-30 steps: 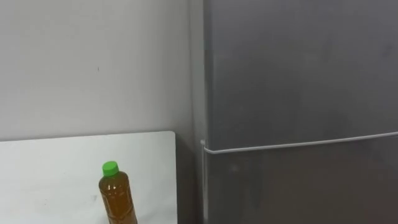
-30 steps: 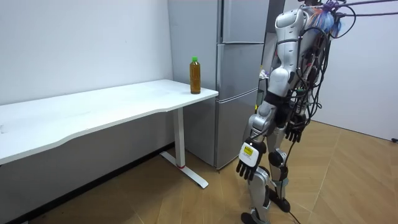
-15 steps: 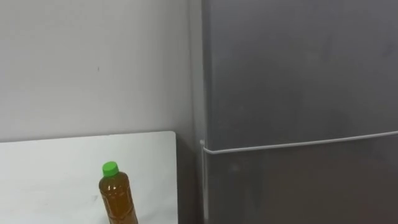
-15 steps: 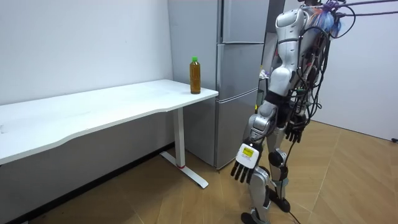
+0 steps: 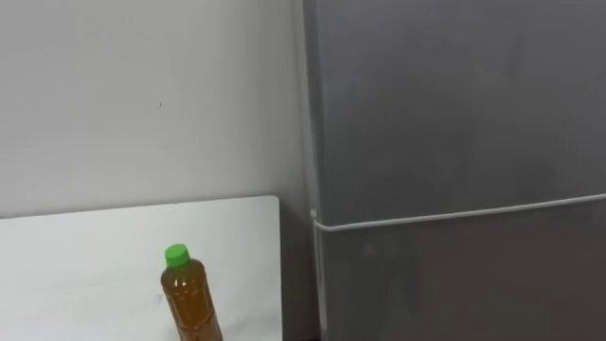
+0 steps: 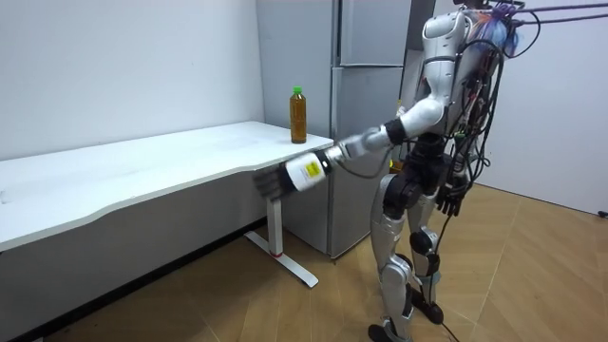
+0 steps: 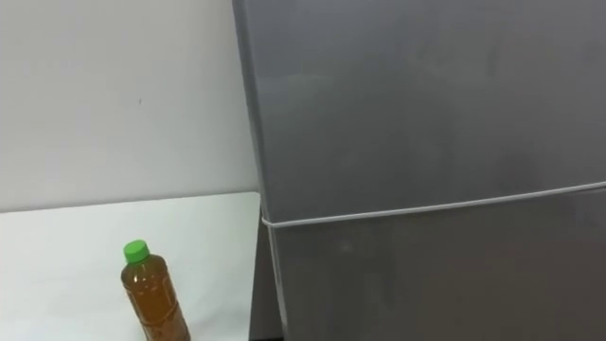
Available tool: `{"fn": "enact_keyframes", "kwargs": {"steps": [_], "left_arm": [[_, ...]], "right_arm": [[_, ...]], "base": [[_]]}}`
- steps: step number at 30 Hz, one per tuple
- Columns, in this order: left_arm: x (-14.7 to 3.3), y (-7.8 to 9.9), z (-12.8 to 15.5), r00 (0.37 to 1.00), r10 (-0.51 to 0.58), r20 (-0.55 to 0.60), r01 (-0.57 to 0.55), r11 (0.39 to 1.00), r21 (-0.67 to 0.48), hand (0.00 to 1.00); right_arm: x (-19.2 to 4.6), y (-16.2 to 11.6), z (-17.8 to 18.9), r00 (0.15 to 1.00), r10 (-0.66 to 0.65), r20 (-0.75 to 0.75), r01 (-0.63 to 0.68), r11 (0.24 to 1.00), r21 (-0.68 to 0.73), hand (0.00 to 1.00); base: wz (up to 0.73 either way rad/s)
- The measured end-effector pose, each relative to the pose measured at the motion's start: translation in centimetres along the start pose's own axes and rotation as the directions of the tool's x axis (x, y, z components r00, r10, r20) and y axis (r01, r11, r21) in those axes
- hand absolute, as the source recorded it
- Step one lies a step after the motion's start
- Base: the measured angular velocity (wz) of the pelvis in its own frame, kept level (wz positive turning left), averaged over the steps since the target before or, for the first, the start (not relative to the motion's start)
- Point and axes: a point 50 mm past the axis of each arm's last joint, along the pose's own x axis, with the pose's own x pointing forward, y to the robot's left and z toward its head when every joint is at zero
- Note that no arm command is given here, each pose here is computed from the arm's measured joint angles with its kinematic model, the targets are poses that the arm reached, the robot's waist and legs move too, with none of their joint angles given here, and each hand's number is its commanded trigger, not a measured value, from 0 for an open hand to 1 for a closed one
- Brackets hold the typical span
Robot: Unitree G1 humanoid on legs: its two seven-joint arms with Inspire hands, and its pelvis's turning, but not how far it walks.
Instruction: Put the bottle in the upper fridge
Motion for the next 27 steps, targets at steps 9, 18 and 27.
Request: {"fn": "enact_keyframes", "kwargs": {"steps": [9, 18, 27], "left_arm": [[-3.1, -1.3, 15.0, 0.809, 0.037, 0.586, 0.108, 0.972, -0.21, 0.0], [-7.0, -3.8, 21.2, 0.603, -0.014, 0.797, 0.355, 0.9, -0.252, 0.0], [-10.9, -9.9, 23.0, 0.41, -0.298, 0.862, 0.665, 0.745, -0.059, 0.0]], "right_arm": [[0.0, -0.1, 0.2, 1.0, -0.012, 0.011, 0.012, 1.0, -0.023, 0.0], [0.0, 0.2, 0.7, 1.0, 0.007, 0.019, -0.006, 1.0, -0.029, 0.0], [0.2, 1.4, 1.5, 0.999, 0.046, 0.019, -0.044, 0.997, -0.064, 0.0]], "base": [[-0.03], [0.04], [0.01]]}}
